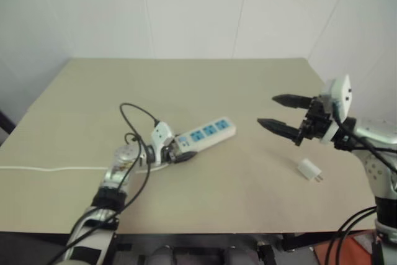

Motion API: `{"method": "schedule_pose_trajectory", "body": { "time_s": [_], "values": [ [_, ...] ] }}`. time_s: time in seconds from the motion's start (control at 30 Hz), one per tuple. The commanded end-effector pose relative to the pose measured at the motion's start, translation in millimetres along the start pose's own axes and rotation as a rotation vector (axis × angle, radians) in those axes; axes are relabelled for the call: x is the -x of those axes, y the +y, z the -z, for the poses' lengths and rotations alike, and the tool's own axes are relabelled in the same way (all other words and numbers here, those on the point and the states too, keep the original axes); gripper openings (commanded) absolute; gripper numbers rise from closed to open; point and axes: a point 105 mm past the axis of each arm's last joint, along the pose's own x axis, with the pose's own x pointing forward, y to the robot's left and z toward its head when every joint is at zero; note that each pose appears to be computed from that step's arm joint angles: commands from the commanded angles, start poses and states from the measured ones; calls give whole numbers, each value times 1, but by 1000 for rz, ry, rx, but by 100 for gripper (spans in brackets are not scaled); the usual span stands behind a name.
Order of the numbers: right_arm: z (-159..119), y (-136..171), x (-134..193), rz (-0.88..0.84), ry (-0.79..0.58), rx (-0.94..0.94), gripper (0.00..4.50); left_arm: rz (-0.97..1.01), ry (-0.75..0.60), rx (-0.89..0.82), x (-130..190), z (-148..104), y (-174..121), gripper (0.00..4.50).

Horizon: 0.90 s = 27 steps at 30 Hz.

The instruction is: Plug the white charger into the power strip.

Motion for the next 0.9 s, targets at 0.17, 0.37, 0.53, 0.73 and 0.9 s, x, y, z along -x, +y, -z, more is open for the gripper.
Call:
{"method": "schedule_pose_trajectory", "body": {
  "time_s": [0.17,0.37,0.53,0.73,0.9],
  "values": [
    [-11,-1,11,21,5,44,450,321,18,-46,9,-7,-44,333],
    [-4,-8,20,56,84,37,450,305,66,-83,3,4,-48,333],
    [11,-24,29,145,253,38,450,287,104,-115,2,15,-50,333],
    [15,-47,35,318,415,-122,450,307,106,-98,1,22,-58,333],
    [21,-48,35,384,599,-311,450,317,114,-101,-1,31,-63,333]
  ]
}}
